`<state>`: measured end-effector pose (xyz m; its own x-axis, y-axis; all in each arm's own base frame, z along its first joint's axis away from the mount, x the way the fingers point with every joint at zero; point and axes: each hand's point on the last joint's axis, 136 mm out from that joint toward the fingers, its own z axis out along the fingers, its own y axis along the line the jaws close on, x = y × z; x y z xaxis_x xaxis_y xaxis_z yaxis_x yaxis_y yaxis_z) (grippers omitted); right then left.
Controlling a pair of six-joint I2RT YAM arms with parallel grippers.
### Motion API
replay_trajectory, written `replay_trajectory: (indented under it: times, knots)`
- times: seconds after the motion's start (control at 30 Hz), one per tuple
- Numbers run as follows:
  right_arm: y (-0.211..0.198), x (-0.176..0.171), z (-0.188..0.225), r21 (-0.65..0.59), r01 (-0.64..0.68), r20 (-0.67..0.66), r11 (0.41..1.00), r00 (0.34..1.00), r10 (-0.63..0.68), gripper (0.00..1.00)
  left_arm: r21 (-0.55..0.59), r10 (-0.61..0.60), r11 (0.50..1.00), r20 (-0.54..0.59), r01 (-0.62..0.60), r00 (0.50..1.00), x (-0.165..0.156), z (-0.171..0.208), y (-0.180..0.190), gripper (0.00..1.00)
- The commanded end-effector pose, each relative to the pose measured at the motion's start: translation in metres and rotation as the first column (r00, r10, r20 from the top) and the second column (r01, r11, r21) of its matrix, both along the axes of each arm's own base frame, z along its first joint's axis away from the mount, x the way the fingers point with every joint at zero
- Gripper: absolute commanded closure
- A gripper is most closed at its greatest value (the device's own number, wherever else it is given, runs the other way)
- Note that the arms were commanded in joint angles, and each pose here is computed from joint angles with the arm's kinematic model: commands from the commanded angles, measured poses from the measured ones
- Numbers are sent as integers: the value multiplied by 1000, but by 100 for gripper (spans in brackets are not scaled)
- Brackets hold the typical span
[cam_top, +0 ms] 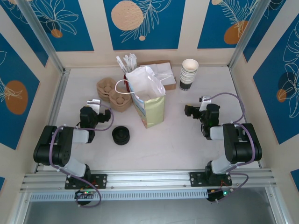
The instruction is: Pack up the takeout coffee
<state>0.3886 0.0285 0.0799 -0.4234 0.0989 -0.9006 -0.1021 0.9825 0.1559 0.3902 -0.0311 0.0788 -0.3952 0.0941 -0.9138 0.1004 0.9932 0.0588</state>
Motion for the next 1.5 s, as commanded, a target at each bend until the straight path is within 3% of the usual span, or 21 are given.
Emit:
replay_trajectory:
  times: [0.0, 0.1, 0.2, 0.3, 0.47, 0.57, 0.7, 0.83, 0.97, 1.1, 1.17, 1.47]
  knots:
    - [-3, 7, 16, -11, 2, 51, 1000, 999, -2, 1, 3, -5, 1000, 31, 5, 1000, 5, 11, 3, 0]
    - [-15, 5, 25, 30, 43, 41, 999, 998, -44, 1, 16, -21, 1000, -7, 21, 1000, 5, 29, -1, 0]
    - [-23, -1, 39, 33, 79, 28, 996, 996, -80, 1, 8, 58, 998, -25, -58, 998, -4, 63, 6, 1]
    - [-43, -6, 49, 55, 208, -92, 977, 975, -202, 1, -6, 176, 984, -40, -176, 984, -20, 102, 20, 1]
    - [-65, -18, 81, 192, 380, -273, 905, 906, -323, 1, -107, 406, 903, -107, -417, 908, -59, 159, 51, 0]
    - [-62, -20, 105, 289, 426, -385, 857, 872, -303, 1, -163, 454, 860, -189, -484, 871, -83, 176, 55, 1]
    - [-45, -7, 144, 376, 407, -477, 832, 855, -203, 1, -189, 423, 856, -278, -481, 863, -111, 187, 49, 1]
    - [-21, 19, 177, 415, 333, -507, 847, 857, -89, 2, -262, 319, 885, -261, -385, 911, -132, 201, 33, 1]
    - [-13, 45, 199, 385, 313, -513, 868, 854, -81, 6, -343, 256, 882, -232, -325, 939, -149, 209, 22, 0]
    - [-9, 70, 206, 363, 306, -508, 880, 857, -88, 14, -344, 238, 886, -235, -309, 942, -161, 216, 20, 1]
    - [-7, 82, 207, 353, 294, -511, 888, 856, -81, 23, -333, 219, 894, -256, -299, 941, -162, 217, 17, 1]
    - [-11, 121, 185, 269, 337, -548, 902, 824, -145, 40, -323, 170, 908, -300, -268, 939, -152, 209, 8, 1]
